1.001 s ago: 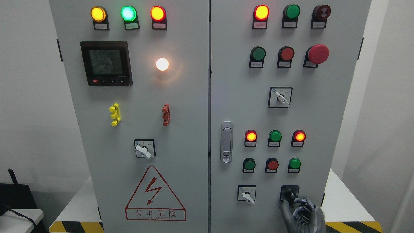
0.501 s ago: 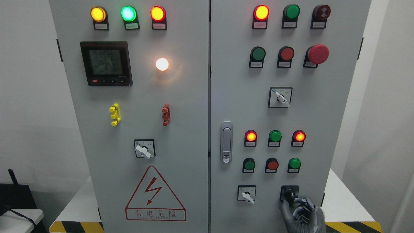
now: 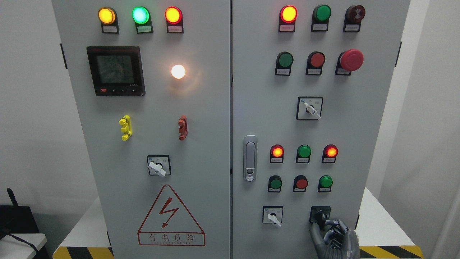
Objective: Trip black knob to open circuit
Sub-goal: 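Twist the black knob with the right hand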
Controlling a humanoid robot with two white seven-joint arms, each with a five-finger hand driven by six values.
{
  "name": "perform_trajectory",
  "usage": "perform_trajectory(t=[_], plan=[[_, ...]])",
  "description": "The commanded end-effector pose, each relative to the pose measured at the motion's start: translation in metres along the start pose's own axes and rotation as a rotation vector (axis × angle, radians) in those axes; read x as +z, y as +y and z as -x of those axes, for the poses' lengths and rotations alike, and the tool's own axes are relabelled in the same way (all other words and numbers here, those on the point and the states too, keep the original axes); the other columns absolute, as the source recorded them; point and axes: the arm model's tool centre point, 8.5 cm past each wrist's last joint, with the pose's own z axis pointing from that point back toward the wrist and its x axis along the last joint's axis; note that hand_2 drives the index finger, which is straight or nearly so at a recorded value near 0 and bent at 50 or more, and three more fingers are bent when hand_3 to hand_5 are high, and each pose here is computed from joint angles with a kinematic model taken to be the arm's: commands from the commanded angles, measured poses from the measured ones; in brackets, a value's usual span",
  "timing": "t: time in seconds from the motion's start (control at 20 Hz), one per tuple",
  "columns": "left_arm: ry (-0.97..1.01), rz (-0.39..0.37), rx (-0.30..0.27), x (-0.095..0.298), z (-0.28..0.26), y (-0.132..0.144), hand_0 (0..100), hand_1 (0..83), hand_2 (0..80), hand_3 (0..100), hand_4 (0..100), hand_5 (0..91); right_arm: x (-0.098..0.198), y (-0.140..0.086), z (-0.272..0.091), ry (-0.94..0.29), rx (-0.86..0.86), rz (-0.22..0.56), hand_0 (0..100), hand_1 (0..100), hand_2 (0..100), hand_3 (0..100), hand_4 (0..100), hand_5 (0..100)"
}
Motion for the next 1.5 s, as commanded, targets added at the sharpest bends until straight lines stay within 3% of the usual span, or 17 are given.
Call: perform_trajectory(t=[0.0, 1.45], plan=[[-0.009, 0.006, -0.032, -0.0004, -0.0050, -0.0018, 12, 38.9, 0.0, 0, 0, 0.0, 0.0022, 0.0082, -0.0019, -0.004, -0.006, -0.025, 61, 84, 66, 94, 94, 98], [-0.009, 0.005, -0.032, -0.0005, -0.0050, -0.0008, 12, 38.9, 0.0, 0, 0, 0.0, 0.0042, 0.0181, -0.0022, 0.009, -0.067, -0.085, 62, 85, 67, 94, 95, 98]])
